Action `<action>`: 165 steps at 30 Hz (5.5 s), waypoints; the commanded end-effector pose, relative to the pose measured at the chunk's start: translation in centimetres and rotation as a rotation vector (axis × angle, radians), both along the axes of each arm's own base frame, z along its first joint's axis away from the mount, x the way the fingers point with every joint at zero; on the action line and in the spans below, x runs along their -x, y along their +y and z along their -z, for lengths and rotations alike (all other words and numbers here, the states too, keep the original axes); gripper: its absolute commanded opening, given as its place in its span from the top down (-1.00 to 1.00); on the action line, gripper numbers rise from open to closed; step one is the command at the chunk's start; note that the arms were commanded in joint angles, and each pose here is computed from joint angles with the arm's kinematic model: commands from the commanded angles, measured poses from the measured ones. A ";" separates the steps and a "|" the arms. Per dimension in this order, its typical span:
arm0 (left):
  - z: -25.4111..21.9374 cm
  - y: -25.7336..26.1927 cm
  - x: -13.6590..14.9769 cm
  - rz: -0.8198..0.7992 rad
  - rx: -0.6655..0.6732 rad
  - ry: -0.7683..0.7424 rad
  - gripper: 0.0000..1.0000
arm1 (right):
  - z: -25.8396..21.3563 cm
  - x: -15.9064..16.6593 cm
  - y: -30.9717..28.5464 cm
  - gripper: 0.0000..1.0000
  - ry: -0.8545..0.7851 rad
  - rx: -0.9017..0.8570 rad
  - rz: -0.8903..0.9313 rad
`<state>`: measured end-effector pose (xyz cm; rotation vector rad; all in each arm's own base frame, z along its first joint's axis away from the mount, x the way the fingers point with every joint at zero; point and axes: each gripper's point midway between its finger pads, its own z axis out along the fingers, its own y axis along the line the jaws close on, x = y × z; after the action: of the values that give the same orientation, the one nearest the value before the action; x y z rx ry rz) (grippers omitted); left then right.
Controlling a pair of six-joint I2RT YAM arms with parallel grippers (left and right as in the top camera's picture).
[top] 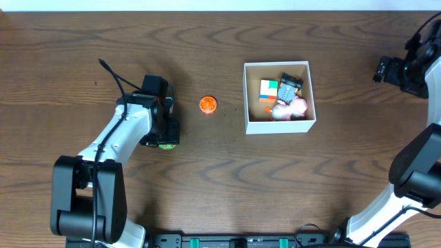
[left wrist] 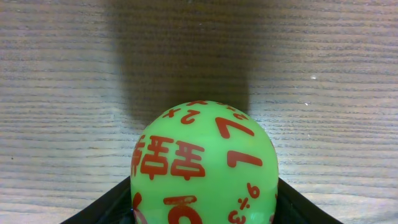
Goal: Pack container
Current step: 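Lower left gripper and close it around the green ball, then carry the green ball with left gripper into the box and release, then lower left gripper onto the orange round toy and grasp it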
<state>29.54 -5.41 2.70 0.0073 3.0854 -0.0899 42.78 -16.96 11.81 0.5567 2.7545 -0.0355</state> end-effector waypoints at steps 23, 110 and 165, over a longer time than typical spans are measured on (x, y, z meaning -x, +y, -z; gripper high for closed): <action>-18.6 -18.9 -11.2 0.347 0.229 -0.680 -0.12 | 0.4 0.1 -0.2 -0.98 0.008 -0.004 -0.005; -2.8 -10.7 -11.8 0.256 0.020 -0.097 -0.96 | 0.4 0.1 -0.2 -0.99 0.008 -0.004 -0.005; 2.4 -11.9 -11.9 0.245 0.010 -0.040 -0.96 | 0.4 0.1 -0.2 -0.98 0.008 -0.004 -0.005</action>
<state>41.11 -17.37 0.40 0.4030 3.0289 -0.1072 42.78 -16.96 11.81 0.5567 2.7545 -0.0355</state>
